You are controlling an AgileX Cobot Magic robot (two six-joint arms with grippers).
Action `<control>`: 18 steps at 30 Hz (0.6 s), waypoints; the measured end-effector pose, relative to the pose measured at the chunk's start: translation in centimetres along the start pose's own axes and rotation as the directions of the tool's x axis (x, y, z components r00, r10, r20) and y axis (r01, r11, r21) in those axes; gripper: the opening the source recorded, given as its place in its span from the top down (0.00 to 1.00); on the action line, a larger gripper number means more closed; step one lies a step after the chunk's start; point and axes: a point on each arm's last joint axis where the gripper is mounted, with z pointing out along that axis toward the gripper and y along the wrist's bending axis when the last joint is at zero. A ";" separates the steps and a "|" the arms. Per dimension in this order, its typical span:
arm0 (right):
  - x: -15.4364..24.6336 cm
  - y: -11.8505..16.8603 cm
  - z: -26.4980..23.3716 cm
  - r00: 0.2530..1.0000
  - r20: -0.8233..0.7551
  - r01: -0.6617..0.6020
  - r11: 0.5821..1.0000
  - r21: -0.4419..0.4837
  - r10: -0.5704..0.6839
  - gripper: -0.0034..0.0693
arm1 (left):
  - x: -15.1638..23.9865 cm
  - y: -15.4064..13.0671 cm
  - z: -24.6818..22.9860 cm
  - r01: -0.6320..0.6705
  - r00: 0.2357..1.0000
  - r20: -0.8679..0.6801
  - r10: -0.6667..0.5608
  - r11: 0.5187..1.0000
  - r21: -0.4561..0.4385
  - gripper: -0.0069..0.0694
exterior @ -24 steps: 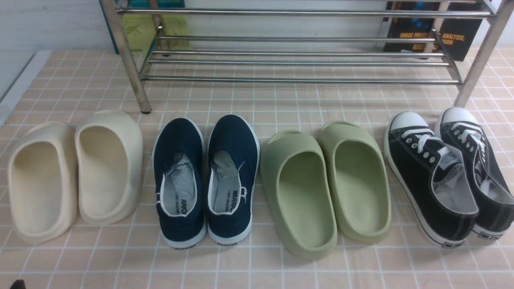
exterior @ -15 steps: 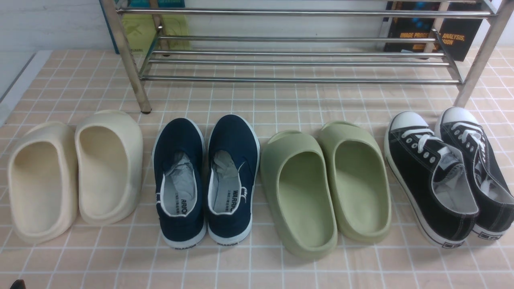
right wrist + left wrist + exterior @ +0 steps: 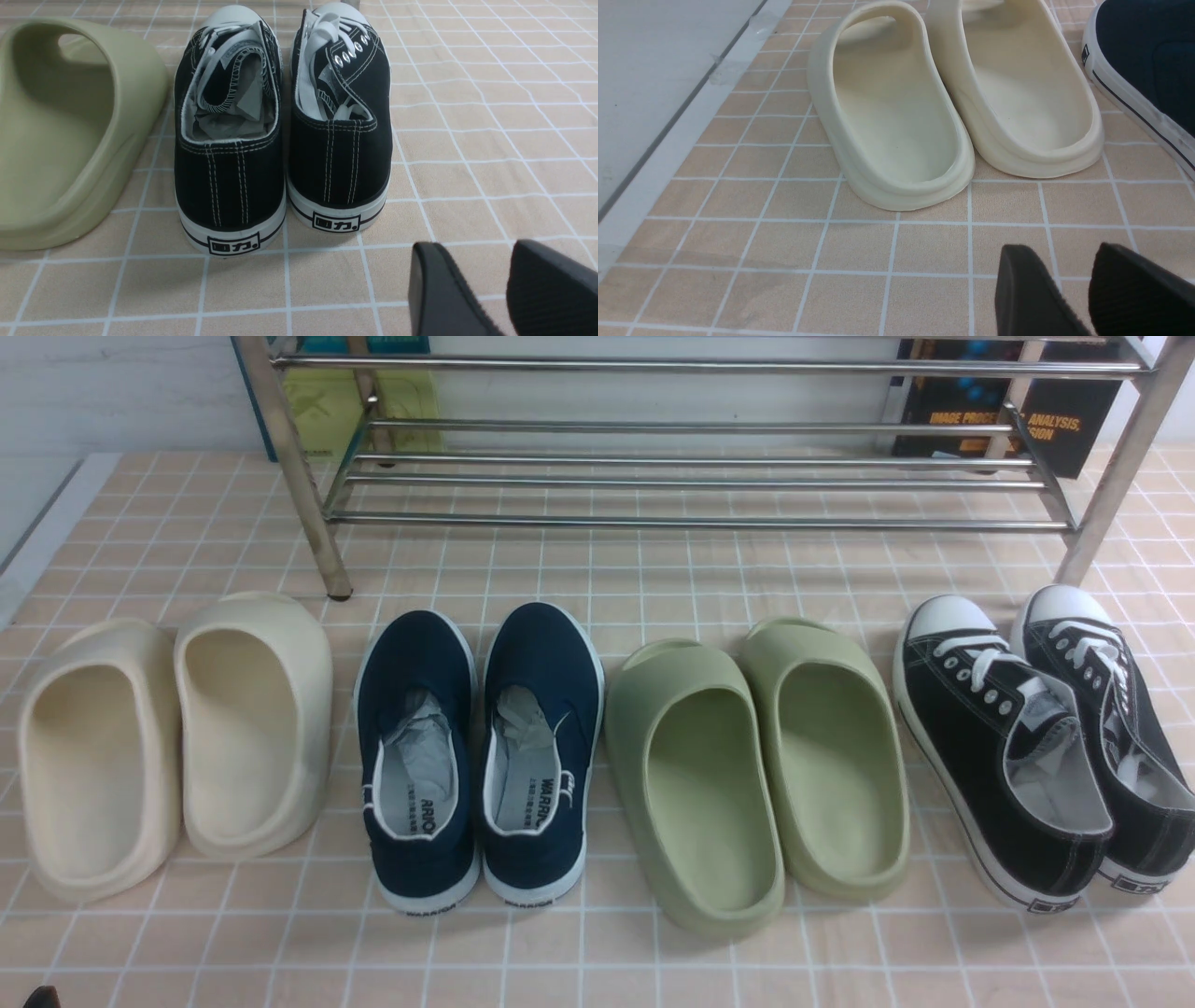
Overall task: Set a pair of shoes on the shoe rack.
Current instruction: Use the left arm to grab the shoe closest to it
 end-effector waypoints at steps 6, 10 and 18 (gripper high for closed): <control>0.0 0.0 0.0 1.000 0.000 0.000 1.000 0.000 0.000 0.62 | 0.0 0.0 0.0 -0.001 1.000 0.000 0.001 1.000 0.000 0.59; 0.0 0.0 0.0 1.000 0.000 -0.006 1.000 -0.002 0.006 0.62 | 0.0 0.0 0.0 -0.001 1.000 0.000 0.001 1.000 0.000 0.59; 0.0 0.0 0.0 1.000 0.000 -0.006 1.000 -0.002 0.006 0.62 | 0.0 0.0 0.0 -0.001 1.000 0.000 0.001 1.000 0.000 0.59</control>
